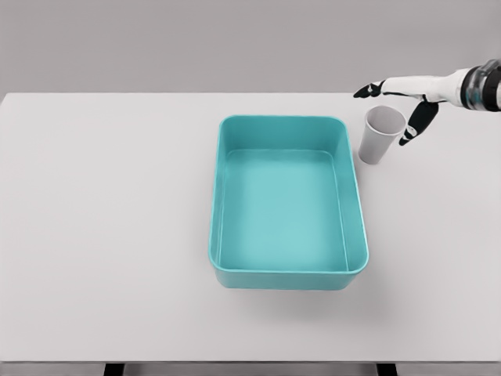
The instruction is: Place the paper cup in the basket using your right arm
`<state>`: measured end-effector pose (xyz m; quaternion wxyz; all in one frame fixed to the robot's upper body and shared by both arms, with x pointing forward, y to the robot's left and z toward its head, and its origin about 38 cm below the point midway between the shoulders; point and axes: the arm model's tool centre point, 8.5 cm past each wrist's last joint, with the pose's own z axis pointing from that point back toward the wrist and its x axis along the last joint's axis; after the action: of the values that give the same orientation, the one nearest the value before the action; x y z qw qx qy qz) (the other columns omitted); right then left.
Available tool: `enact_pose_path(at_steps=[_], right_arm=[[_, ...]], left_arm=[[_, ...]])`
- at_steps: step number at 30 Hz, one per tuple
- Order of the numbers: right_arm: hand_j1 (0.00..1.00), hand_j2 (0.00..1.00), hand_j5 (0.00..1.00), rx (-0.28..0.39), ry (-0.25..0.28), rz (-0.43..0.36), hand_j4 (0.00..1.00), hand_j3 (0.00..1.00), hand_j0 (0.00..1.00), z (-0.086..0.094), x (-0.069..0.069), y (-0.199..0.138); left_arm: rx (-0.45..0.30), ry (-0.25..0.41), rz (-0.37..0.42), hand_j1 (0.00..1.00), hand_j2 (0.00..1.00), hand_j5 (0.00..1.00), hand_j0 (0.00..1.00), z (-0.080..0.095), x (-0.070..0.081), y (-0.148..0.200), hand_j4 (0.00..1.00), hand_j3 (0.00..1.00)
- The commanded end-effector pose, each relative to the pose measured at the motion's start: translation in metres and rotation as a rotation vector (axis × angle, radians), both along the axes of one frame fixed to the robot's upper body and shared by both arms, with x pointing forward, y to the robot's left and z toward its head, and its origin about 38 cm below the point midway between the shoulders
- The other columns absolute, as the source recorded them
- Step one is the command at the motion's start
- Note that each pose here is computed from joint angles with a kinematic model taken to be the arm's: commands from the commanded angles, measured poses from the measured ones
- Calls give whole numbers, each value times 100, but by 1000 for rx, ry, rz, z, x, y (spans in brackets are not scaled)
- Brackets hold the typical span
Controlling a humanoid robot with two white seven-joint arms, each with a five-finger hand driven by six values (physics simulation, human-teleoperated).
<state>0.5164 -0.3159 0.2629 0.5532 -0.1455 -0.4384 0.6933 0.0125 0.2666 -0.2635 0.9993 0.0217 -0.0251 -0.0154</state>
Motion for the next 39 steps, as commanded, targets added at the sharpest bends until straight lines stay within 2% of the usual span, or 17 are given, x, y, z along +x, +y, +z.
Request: enact_pose_path(at_steps=[1, 6, 13, 15, 17, 24, 39], right_arm=[[100, 100, 100, 3, 5, -2, 100, 100, 100, -2, 2, 1], [100, 100, 100, -12, 24, -6, 100, 100, 100, -11, 2, 0], [100, 100, 100, -10, 25, -11, 100, 100, 100, -15, 7, -6], [100, 100, 100, -16, 18, 2, 100, 100, 100, -14, 7, -5], [99, 99, 99, -21, -1, 51, 99, 99, 99, -12, 6, -2], [97, 97, 97, -96, -26, 113, 97, 97, 97, -15, 4, 0], [97, 97, 97, -173, -47, 125, 97, 97, 97, -16, 7, -5]], left_arm=[[0, 0, 0, 100, 100, 100, 100, 0, 0, 0, 100, 100], [0, 0, 0, 100, 100, 100, 100, 0, 0, 0, 100, 100], [0, 0, 0, 100, 100, 100, 100, 0, 0, 0, 100, 100], [0, 0, 0, 100, 100, 100, 100, 0, 0, 0, 100, 100], [0, 0, 0, 100, 100, 100, 100, 0, 0, 0, 100, 100], [0, 0, 0, 100, 100, 100, 100, 0, 0, 0, 100, 100], [0, 0, 0, 100, 100, 100, 100, 0, 0, 0, 100, 100]])
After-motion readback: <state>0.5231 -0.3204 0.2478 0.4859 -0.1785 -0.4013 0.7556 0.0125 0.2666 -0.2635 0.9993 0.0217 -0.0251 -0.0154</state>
